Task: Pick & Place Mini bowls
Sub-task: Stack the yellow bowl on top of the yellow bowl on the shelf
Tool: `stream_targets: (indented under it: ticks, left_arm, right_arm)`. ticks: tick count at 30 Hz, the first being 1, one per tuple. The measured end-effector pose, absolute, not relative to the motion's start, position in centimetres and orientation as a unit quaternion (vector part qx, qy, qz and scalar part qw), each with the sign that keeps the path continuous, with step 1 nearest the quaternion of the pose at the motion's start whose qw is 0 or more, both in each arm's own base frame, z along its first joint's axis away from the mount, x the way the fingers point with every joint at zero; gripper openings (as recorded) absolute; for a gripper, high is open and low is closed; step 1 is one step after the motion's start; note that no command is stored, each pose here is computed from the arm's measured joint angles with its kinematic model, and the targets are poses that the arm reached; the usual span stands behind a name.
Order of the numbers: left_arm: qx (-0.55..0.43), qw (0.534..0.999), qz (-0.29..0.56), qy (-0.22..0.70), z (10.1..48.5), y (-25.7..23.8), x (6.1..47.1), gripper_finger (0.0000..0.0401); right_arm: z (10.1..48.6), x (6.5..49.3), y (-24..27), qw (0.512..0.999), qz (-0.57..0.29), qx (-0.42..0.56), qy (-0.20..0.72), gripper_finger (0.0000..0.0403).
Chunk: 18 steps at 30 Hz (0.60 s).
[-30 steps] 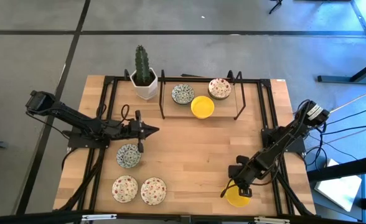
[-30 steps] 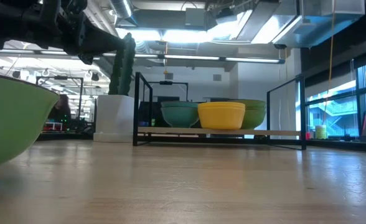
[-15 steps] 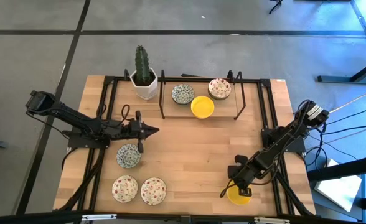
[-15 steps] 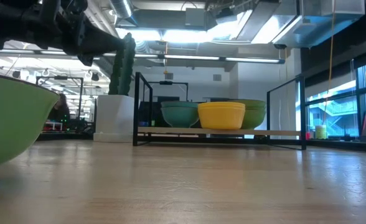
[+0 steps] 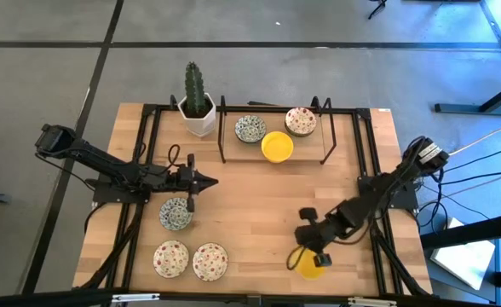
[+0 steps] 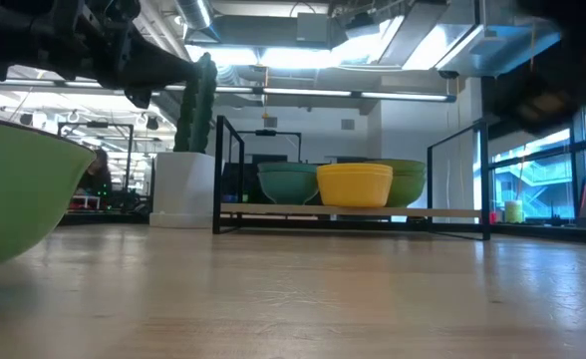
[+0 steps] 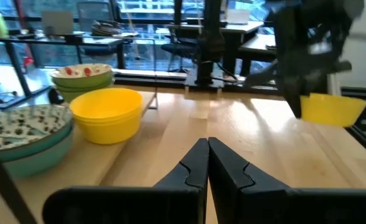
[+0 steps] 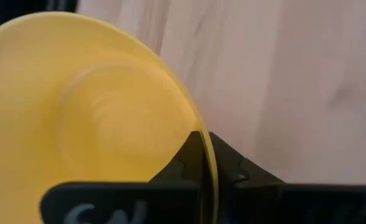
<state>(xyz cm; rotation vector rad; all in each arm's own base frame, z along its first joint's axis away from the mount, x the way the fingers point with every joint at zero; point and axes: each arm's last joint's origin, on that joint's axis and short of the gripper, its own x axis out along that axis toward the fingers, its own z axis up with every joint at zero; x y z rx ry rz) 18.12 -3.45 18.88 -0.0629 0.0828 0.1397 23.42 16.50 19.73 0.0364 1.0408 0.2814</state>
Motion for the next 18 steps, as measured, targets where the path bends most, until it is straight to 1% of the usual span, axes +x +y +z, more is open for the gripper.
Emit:
stream_targets:
  ticks: [3,7,13,15,18]
  left_arm:
    - [-0.032,0.997,0.062,0.042,18.9,-3.5,18.1,0.0004]
    - [-0.032,0.997,0.061,0.042,18.9,-3.5,18.1,0.0004]
    - [-0.034,0.998,0.027,0.051,18.7,-3.7,18.1,0.0004]
    - [-0.022,0.998,0.021,0.055,18.7,-3.7,18.1,0.0004]
    - [-0.019,0.998,0.029,0.054,18.7,-3.7,18.1,0.0004]
  right_arm:
    - [22.4,25.2,15.9,0.879,0.125,-0.017,0.459,0.0006]
    - [25.7,27.1,15.0,0.897,0.124,-0.009,0.425,0.0007]
    - [28.8,28.7,13.3,0.910,0.115,-0.027,0.398,0.0007]
    - [30.0,29.3,11.8,0.912,0.090,-0.046,0.398,0.0007]
    - [32.2,30.3,8.1,0.914,0.033,-0.065,0.400,0.0007]
